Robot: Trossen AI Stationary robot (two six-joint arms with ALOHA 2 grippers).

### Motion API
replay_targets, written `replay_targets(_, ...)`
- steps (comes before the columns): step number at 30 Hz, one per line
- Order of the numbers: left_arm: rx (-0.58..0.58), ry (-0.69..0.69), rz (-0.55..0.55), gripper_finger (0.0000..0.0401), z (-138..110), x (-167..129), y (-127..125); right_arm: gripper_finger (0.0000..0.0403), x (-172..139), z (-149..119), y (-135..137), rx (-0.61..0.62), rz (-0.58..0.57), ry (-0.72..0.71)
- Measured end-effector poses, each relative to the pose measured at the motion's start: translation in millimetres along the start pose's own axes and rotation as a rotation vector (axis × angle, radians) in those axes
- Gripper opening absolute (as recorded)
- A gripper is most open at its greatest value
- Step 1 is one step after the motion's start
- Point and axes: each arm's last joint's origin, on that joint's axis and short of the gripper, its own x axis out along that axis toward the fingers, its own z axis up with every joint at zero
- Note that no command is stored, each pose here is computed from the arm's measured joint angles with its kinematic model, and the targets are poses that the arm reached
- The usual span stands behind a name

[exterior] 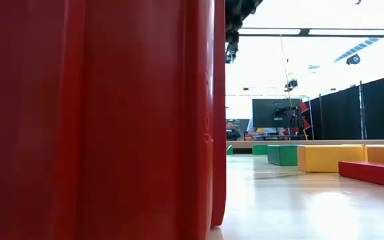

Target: Sort blocks

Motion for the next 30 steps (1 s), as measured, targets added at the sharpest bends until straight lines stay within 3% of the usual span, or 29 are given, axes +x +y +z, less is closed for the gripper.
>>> replay_targets(9,-0.001,0.000,0.000,0.0091,0,0,0,0.0113,39,11,2,-0.034,0.029,0.040)
replay_targets(15,-0.001,0.001,-0.001,0.0089,0,0,0,0.0209,44,16,3,-0.044,0.073,0.014)
replay_targets(19,0.007,0.001,-0.001,0.0084,0,0,0,0.0248,37,18,3,-0.049,0.068,-0.005)
replay_targets(22,0.007,0.001,-0.001,0.0085,0,0,0,0.0260,27,19,2,-0.073,0.020,-0.004)
replay_targets(26,0.000,0.013,-0.002,0.0091,-1,0,0,0.0256,3,15,-11,-0.117,-0.140,0.060)
replay_targets(30,-0.005,0.038,-0.004,0.0095,-4,0,0,0.0244,-19,6,-30,-0.087,-0.217,0.132)
